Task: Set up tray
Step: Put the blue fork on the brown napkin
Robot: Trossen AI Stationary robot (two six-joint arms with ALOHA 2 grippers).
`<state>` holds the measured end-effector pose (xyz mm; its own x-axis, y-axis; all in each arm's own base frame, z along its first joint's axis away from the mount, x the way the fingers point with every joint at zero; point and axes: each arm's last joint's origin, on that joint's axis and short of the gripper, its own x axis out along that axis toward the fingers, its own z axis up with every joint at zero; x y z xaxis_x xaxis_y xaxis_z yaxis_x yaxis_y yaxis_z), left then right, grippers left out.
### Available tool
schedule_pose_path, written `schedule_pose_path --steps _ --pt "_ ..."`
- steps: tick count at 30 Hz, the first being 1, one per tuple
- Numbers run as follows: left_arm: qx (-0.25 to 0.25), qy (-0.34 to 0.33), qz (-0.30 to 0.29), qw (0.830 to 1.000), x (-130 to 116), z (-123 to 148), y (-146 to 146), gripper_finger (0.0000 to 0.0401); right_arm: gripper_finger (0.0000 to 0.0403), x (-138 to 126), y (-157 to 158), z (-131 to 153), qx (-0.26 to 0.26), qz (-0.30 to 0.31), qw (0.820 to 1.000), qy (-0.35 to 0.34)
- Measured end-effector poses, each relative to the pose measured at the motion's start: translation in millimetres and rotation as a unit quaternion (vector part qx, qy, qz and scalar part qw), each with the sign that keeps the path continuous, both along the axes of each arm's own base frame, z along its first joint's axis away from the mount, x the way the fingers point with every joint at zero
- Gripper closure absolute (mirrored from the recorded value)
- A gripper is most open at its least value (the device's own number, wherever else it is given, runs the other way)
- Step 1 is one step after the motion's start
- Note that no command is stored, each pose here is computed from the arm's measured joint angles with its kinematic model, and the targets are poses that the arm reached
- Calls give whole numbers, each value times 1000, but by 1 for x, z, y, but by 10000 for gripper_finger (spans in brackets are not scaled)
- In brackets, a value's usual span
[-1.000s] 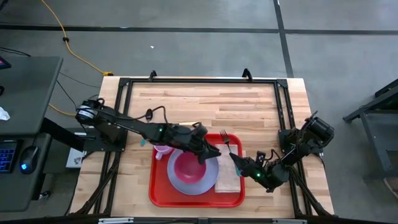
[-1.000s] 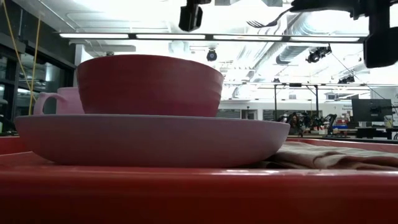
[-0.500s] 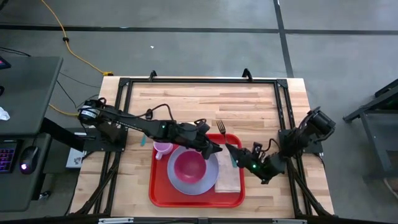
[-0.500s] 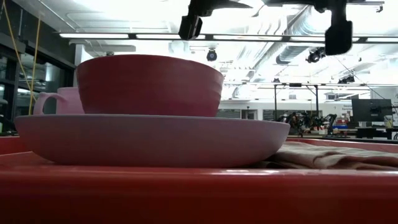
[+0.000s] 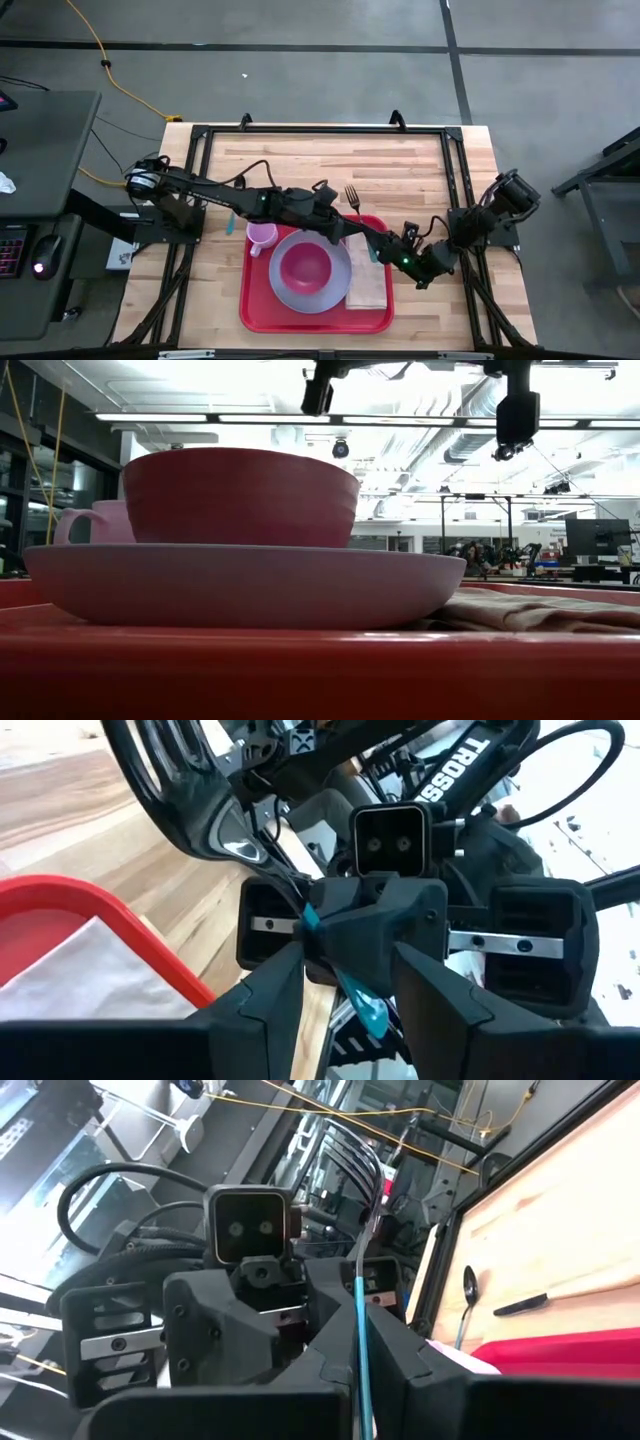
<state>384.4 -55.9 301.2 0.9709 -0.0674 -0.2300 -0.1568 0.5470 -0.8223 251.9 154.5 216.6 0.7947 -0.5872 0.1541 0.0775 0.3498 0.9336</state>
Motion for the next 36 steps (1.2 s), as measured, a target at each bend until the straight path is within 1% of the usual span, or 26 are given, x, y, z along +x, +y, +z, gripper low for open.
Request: schedule_pose_path --steps 7,9,12,17,20,28,32,34,36 --pt "-1 8 7 1000 0 -1 7 217 403 1 -1 0 -1 4 1000 -2" --pt "0 13 11 1000 1 -2 8 217 403 2 0 1 -6 21 1000 -11" --pt "2 20 19 1000 1 -4 11 217 403 2 0 1 -8 25 1000 -11" --pt "1 21 23 1000 1 -4 17 217 403 2 0 0 -4 25 1000 -14" --pt "3 24 30 999 1 -5 20 217 403 2 1 1 -7 38 999 -19" --pt "3 23 45 999 2 -5 32 217 402 2 2 1 -4 44 999 -24" --pt "1 23 42 999 2 -5 33 217 402 1 2 1 -1 46 999 -26" --pt "2 23 42 999 2 -5 33 220 402 1 2 1 -1 46 999 -26" --pt "3 23 41 999 2 -5 33 231 402 1 2 1 0 47 999 -26"
